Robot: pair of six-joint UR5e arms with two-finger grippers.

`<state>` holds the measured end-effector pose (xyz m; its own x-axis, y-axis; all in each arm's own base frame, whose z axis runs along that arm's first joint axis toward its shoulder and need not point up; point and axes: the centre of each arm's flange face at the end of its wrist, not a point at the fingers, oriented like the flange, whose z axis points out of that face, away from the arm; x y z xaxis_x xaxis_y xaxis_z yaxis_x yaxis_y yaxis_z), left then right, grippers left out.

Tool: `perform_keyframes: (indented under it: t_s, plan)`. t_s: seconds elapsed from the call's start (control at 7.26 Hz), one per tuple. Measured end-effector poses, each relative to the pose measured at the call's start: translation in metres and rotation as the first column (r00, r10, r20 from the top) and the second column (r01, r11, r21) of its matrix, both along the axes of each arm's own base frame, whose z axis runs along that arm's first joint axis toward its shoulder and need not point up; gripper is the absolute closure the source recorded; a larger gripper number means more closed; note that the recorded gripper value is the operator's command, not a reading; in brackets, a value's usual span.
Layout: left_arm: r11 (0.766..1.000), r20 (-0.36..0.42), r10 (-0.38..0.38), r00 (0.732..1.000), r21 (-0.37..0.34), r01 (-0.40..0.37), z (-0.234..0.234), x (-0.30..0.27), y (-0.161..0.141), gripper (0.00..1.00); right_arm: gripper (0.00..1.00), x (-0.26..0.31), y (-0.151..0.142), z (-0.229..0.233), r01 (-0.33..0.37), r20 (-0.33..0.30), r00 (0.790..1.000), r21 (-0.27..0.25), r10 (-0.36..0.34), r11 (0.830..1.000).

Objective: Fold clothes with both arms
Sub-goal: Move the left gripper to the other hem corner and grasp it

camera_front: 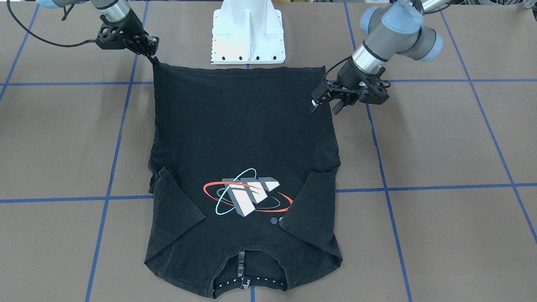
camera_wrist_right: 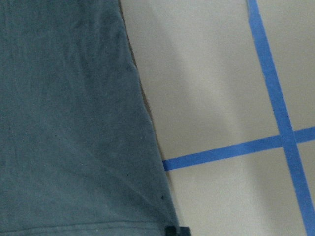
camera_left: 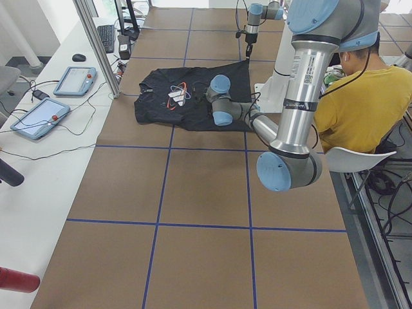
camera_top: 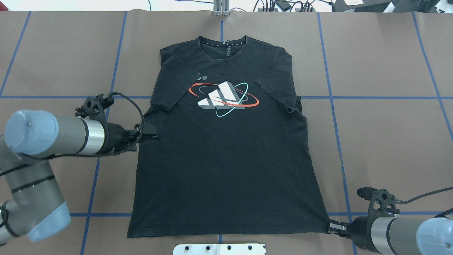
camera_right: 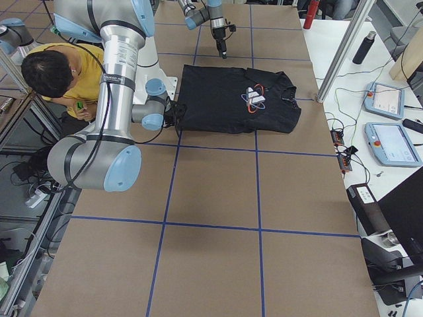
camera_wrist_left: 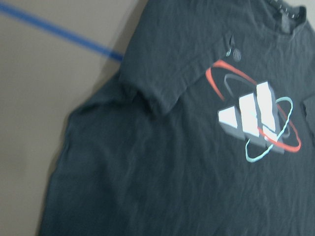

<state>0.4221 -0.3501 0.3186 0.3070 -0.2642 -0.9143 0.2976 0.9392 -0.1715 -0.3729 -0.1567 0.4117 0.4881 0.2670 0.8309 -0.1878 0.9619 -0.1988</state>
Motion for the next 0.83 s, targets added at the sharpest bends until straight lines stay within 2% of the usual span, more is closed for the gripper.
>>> perform_keyframes:
  t_s: [0.14, 0.41, 0.55, 0.83]
  plan:
    - [0.998, 0.071, 0.000, 0.997, -0.057, 0.004, 0.002, 0.017, 0.035, 0.01, 1.00, 0.001, 0.001, 0.001, 0.004, -0.001, 1.000, -0.002, -0.004, 1.000]
    - [0.989, 0.154, 0.025, 0.988, -0.149, -0.002, 0.030, 0.034, 0.095, 0.03, 1.00, 0.000, 0.002, 0.002, 0.007, -0.004, 1.000, -0.003, -0.007, 1.000]
    - [0.984, 0.177, 0.044, 0.983, -0.178, -0.012, 0.043, 0.030, 0.118, 0.04, 1.00, -0.001, 0.002, 0.002, 0.008, -0.004, 1.000, -0.003, -0.008, 1.000]
    - [0.976, 0.197, 0.073, 0.978, -0.215, -0.030, 0.055, 0.014, 0.145, 0.15, 1.00, -0.001, 0.002, 0.003, 0.008, -0.004, 1.000, -0.003, -0.008, 1.000]
